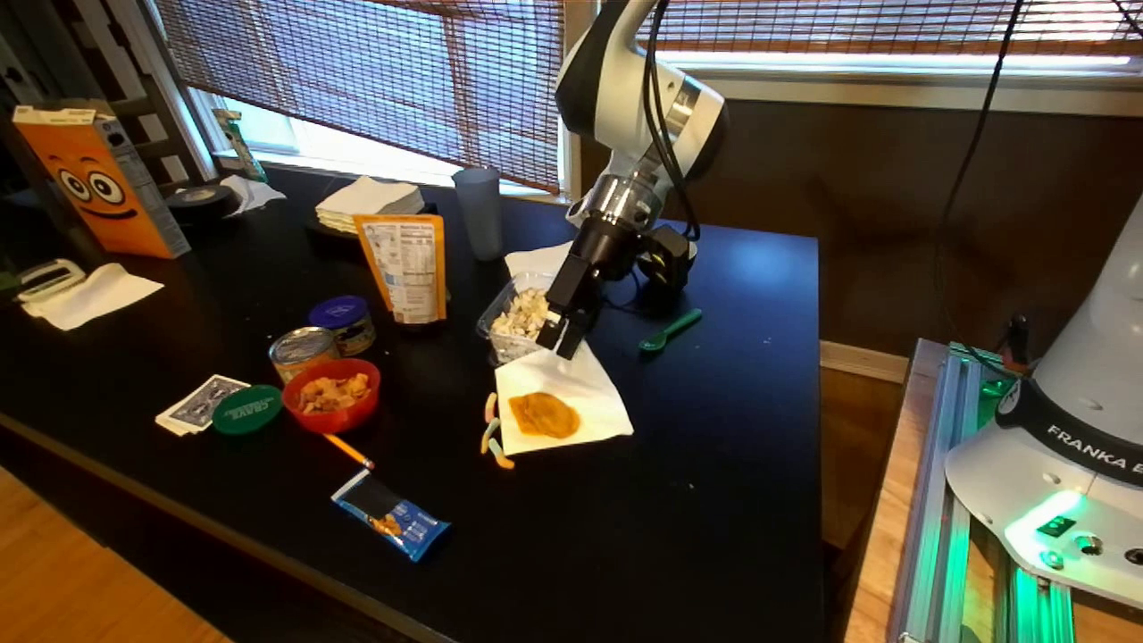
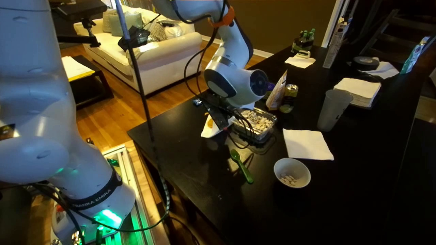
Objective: Pick up the pastry on the table
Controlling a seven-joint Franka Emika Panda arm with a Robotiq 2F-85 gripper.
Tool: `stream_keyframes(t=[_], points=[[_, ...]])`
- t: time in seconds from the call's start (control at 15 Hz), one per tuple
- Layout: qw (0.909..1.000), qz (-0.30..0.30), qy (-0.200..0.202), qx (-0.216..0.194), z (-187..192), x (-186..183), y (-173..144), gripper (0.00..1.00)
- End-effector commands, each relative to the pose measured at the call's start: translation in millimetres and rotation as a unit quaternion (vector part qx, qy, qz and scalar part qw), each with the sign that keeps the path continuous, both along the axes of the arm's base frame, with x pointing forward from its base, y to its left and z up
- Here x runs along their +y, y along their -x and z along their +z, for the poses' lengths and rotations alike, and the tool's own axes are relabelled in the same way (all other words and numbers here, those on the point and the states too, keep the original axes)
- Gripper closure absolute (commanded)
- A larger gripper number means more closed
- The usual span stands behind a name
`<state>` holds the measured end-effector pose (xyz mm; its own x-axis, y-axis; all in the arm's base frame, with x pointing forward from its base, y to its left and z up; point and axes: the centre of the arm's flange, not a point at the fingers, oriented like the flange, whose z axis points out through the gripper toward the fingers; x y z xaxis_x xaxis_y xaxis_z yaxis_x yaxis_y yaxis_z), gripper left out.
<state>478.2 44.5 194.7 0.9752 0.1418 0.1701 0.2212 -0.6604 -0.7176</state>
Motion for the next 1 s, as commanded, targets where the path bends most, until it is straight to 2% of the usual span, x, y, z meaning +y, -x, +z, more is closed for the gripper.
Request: stream_keyframes(t=[0.0, 0.2, 0.47, 0.67, 0.8, 0.93], points=[[0.9951, -0.071, 0.069, 0.004, 21.6, -22.7, 21.7, 0.00], [0.9862, -0.118, 0.115, 0.013, 23.0, -42.4, 28.0, 0.00], [0.9733, -0.153, 0.167, 0.039, 4.6, -61.2, 32.1, 0.00], [0.9584, -0.188, 0.208, 0.052, -2.3, -75.1, 35.3, 0.00], [0.9450, -0.211, 0.244, 0.052, -7.9, -84.7, 33.4, 0.00], [0.9370, -0.218, 0.269, 0.047, -16.2, -87.7, 28.7, 0.00]])
